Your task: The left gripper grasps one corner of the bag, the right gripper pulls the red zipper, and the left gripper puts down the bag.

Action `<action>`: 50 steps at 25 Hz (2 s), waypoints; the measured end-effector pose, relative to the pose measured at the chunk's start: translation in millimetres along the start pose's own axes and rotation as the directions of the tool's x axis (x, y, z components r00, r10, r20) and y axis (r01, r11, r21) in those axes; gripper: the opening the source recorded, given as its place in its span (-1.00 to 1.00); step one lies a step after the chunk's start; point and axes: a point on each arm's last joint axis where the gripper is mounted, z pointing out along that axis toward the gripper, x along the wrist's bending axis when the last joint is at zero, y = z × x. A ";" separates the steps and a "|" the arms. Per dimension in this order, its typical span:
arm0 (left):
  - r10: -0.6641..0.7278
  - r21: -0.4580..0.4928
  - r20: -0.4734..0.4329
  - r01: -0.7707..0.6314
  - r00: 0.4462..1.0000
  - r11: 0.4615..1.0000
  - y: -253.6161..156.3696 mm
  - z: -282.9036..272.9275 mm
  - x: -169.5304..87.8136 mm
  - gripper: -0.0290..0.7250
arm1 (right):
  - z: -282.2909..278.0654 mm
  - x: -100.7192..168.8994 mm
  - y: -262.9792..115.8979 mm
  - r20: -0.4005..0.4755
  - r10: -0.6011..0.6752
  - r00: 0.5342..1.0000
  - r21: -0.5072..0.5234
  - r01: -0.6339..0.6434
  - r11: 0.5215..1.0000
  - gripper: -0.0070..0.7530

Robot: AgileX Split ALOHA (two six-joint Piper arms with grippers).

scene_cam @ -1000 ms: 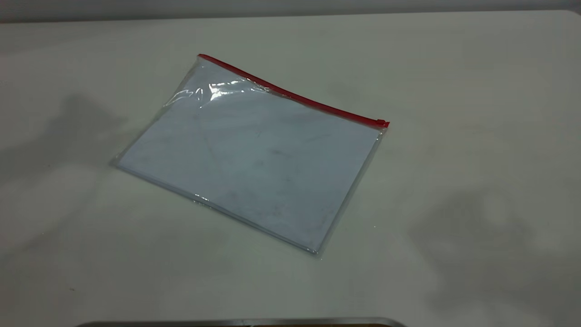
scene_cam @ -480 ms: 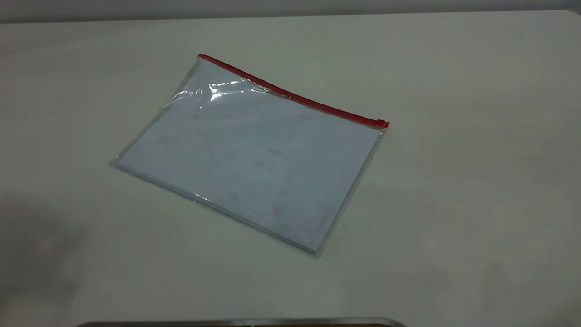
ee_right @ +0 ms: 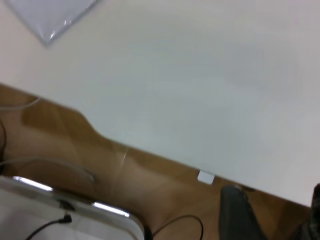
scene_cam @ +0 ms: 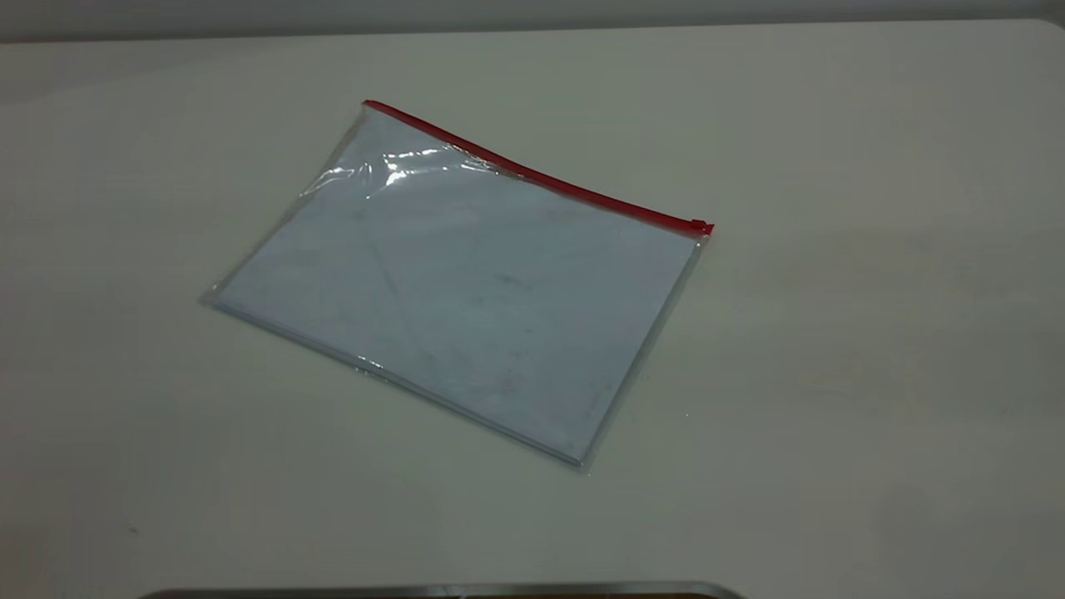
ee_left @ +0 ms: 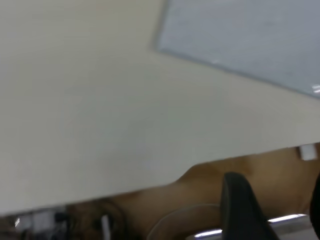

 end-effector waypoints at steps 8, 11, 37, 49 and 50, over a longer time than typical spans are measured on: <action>-0.027 0.011 -0.151 0.029 0.988 1.000 -45.3 23.0 12.3 0.14 | -1.4 -1.2 -0.9 0.013 0.014 1.000 -0.013 -0.014 1.000 0.03; -0.030 -0.018 -0.154 0.027 0.988 0.999 -47.2 21.8 11.8 0.14 | -1.4 -1.2 -0.9 0.013 0.014 1.000 -0.013 -0.014 1.000 0.03; -0.027 -0.228 -0.179 -0.015 0.983 0.973 -70.5 5.0 5.6 0.13 | -41.1 1.0 -42.4 0.185 0.275 0.943 -0.408 -0.181 0.895 0.03; -0.026 -0.234 -0.181 -0.017 0.983 0.972 -71.6 4.5 5.5 0.13 | -41.1 1.0 -42.4 0.185 0.275 0.943 -0.408 -0.181 0.895 0.03; -0.026 -0.234 -0.181 -0.017 0.983 0.972 -71.6 4.5 5.5 0.13 | -41.1 1.0 -42.4 0.185 0.275 0.943 -0.408 -0.181 0.895 0.03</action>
